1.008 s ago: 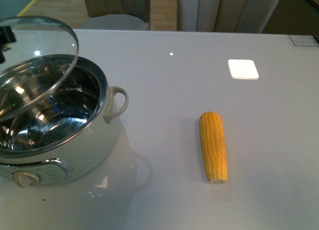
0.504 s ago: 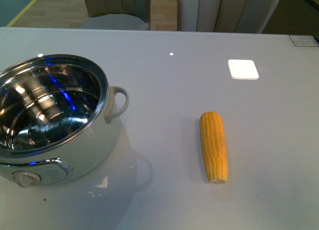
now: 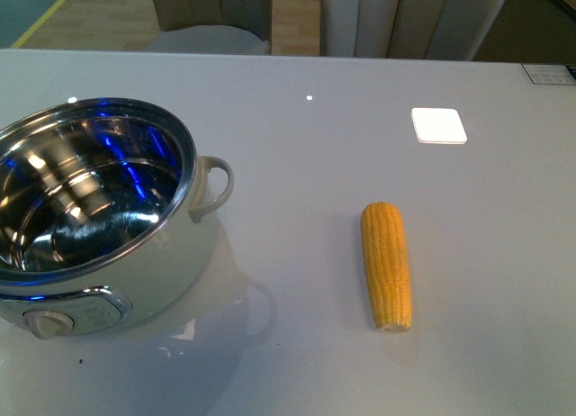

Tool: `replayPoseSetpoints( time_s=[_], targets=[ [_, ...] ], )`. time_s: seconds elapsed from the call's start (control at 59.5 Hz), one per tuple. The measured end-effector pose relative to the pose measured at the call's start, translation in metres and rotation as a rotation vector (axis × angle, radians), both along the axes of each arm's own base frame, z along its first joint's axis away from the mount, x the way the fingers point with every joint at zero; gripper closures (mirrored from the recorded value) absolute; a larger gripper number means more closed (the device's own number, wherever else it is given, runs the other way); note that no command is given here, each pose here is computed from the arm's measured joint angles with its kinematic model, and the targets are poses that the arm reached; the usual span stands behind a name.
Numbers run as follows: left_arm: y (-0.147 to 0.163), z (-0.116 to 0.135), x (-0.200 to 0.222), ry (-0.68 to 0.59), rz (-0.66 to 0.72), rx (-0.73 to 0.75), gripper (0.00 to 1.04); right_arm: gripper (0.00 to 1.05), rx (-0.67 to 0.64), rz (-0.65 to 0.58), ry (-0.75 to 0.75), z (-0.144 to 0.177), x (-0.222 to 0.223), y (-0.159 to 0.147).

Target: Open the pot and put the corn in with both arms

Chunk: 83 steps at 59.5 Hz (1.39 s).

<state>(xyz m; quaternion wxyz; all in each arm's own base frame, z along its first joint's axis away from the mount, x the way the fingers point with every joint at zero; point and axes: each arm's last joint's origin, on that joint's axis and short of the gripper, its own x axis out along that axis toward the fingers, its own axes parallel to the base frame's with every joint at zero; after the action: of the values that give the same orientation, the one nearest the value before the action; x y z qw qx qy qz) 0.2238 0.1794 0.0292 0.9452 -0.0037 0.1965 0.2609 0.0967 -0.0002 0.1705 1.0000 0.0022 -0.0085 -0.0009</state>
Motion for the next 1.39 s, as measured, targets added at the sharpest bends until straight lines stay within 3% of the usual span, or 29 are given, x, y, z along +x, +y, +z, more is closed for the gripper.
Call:
replayPoseSetpoints(
  time_s=[0.689,1.109,1.394],
  targets=[
    [0.015,-0.066,0.050,-0.004,-0.084,-0.039,0.60,0.09,0.000,0.000,0.000,0.000,0.000,0.000],
    [0.015,-0.090,0.062,-0.017,-0.124,-0.062,0.60,0.09,0.000,0.000,0.000,0.000,0.000,0.000],
    [0.015,-0.091,0.063,-0.022,-0.122,-0.070,0.60,0.09,0.000,0.000,0.000,0.000,0.000,0.000]
  ],
)
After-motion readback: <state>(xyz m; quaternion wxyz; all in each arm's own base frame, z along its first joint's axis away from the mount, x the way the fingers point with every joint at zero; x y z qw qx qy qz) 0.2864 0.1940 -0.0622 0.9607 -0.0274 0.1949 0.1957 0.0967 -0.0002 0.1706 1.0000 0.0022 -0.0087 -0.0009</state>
